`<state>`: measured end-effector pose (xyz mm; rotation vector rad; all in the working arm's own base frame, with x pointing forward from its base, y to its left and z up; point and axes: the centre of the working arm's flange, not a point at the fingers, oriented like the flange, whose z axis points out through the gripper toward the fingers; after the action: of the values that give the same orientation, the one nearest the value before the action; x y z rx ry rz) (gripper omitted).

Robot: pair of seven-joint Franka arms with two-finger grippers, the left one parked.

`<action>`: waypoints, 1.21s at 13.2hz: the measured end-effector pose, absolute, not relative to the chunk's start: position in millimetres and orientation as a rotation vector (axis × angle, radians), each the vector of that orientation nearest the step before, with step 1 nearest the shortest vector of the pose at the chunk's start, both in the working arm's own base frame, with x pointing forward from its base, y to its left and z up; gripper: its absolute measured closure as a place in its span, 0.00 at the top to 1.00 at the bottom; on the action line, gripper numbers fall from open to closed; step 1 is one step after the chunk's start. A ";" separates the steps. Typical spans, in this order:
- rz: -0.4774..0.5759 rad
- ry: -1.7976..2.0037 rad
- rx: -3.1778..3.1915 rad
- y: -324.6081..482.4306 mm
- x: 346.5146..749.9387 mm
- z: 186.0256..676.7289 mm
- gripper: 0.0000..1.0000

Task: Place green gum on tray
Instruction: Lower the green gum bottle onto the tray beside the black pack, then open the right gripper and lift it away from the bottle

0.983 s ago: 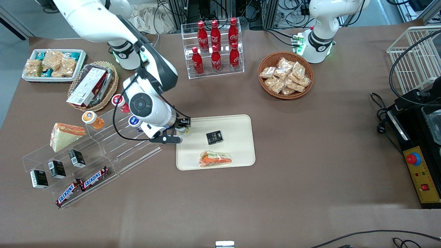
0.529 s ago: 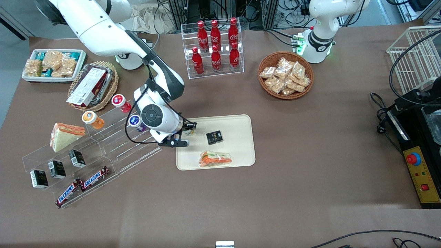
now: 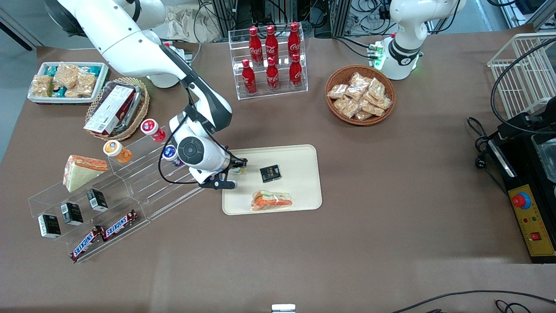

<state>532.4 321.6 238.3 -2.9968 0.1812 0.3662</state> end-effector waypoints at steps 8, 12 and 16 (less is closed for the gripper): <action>0.365 0.174 -3.003 321.0 532.8 234.2 0.75; 0.346 0.170 -3.001 321.9 536.0 239.4 0.97; 0.300 0.115 -3.012 313.3 546.1 287.9 0.97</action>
<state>546.1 313.3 287.9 -3.0115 0.1145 0.3002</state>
